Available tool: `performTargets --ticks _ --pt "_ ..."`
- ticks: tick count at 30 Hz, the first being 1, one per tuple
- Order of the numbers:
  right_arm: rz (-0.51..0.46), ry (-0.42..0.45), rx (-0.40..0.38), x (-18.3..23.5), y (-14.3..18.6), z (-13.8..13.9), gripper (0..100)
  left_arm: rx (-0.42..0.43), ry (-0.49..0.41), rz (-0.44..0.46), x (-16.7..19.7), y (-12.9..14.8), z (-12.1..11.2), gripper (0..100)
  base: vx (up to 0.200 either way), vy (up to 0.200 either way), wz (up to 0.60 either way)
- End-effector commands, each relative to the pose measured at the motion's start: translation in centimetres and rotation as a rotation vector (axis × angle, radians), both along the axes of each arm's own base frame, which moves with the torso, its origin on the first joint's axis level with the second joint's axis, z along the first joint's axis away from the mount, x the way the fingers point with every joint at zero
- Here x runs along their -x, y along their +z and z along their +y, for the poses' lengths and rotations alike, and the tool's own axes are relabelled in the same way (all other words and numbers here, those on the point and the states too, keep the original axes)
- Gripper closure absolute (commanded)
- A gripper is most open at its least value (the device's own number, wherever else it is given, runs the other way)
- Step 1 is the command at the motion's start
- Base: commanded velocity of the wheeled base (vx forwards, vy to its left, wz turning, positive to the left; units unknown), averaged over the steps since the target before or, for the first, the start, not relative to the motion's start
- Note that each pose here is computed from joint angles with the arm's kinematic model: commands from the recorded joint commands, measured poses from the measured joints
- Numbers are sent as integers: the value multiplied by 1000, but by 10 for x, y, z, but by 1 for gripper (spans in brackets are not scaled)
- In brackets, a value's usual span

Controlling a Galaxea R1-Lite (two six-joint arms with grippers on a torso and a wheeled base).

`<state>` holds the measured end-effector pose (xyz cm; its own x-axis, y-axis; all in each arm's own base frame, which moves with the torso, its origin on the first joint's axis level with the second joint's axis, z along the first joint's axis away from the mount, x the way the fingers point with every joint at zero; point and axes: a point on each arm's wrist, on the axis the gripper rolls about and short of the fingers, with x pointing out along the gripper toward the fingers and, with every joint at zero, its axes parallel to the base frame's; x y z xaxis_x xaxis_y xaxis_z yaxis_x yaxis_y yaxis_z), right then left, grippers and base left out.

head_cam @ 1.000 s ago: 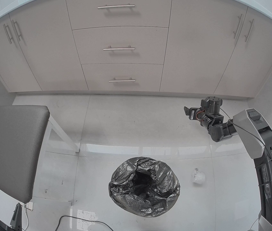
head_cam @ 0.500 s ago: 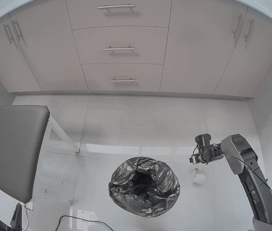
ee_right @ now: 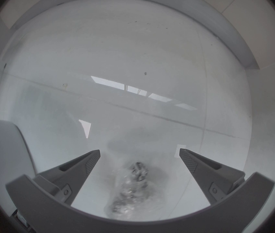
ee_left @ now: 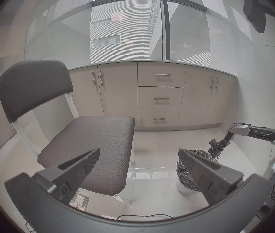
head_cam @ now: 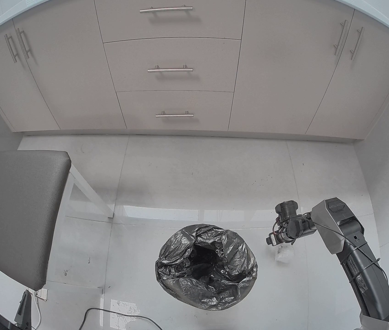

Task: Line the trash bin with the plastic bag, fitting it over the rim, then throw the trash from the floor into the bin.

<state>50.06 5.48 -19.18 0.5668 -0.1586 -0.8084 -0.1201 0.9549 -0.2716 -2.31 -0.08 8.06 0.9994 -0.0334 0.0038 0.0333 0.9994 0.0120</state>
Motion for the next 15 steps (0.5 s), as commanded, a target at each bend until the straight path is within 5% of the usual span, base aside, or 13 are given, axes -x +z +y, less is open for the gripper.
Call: performTargets --ticks 1,15 --pt "28 7 3 3 -3 2 0 0 0 5 0 -5 0 0 0 0 0" --pt "90 25 5 8 -6 -3 0 0 0 5 0 -5 0 0 0 0 0"
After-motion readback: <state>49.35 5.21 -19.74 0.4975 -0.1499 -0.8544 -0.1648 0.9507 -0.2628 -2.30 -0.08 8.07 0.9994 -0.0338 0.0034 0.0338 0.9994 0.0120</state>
